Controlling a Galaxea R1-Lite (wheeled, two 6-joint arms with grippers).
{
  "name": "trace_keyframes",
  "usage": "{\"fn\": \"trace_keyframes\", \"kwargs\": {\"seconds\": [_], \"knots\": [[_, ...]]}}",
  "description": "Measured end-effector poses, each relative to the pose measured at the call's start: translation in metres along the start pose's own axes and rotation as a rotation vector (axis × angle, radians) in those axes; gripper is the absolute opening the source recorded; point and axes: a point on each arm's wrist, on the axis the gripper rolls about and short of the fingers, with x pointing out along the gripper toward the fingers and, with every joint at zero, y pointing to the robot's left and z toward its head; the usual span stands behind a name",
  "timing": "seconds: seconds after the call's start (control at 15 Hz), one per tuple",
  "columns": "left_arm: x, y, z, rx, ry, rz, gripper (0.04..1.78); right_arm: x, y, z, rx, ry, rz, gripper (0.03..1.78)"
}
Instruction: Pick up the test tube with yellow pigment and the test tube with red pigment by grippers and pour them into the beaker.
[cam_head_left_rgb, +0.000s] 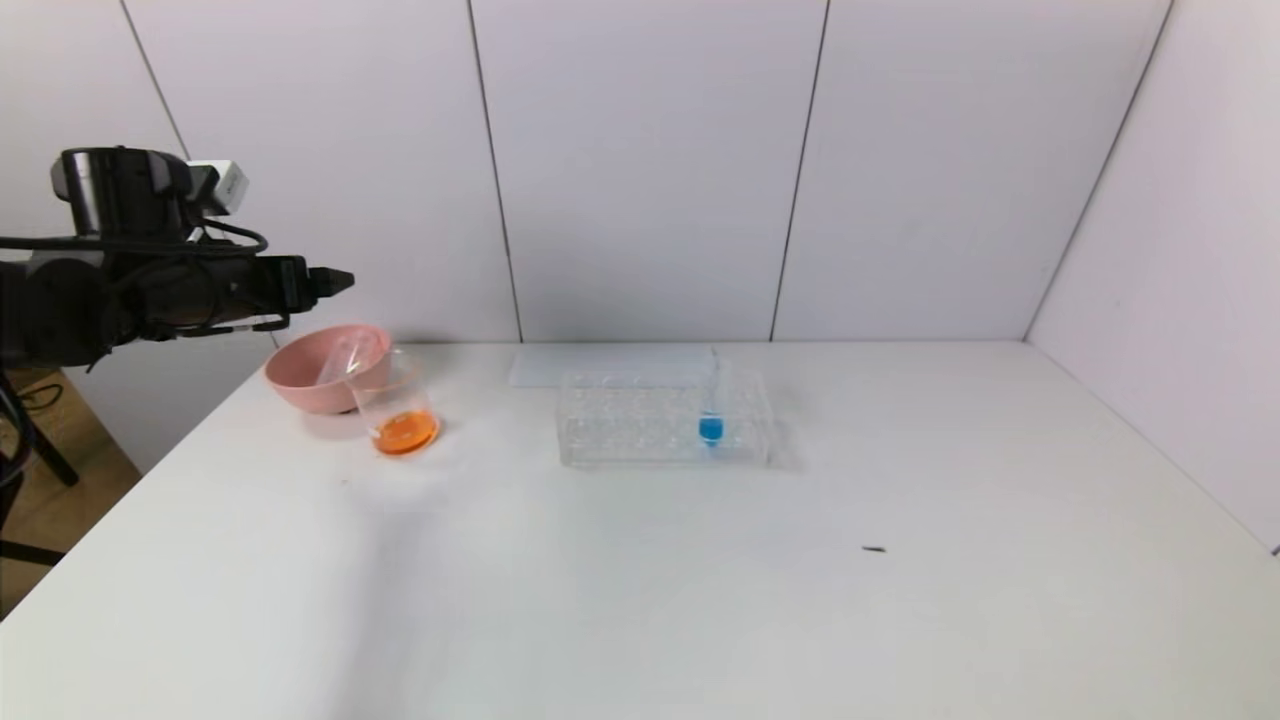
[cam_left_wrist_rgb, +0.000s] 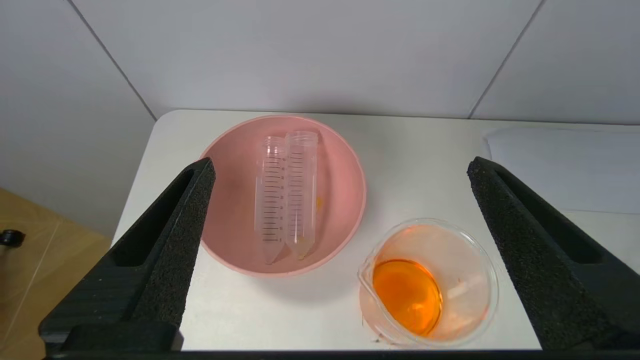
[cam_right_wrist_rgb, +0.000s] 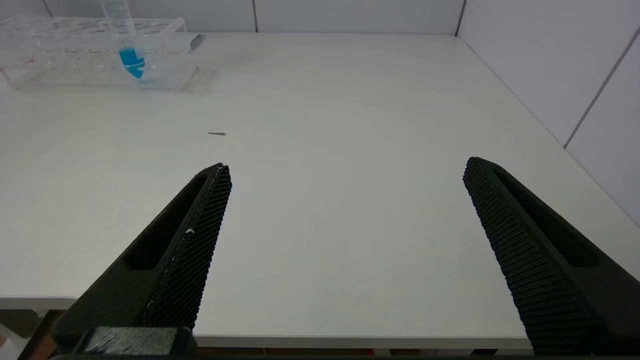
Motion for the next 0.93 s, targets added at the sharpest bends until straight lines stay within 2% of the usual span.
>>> {"fn": "trace_keyframes", "kwargs": {"seconds": [0.53,0.93], "knots": [[-0.087,-0.031,0.017,0.066,-0.096,-0.068,1.76,0.0,0.0,0.0,0.0,0.0,0.0,1.7],[-0.152,-0.036,0.019,0.076,-0.186,-0.087,1.76,0.0,0.0,0.0,0.0,0.0,0.0,1.7]]}}
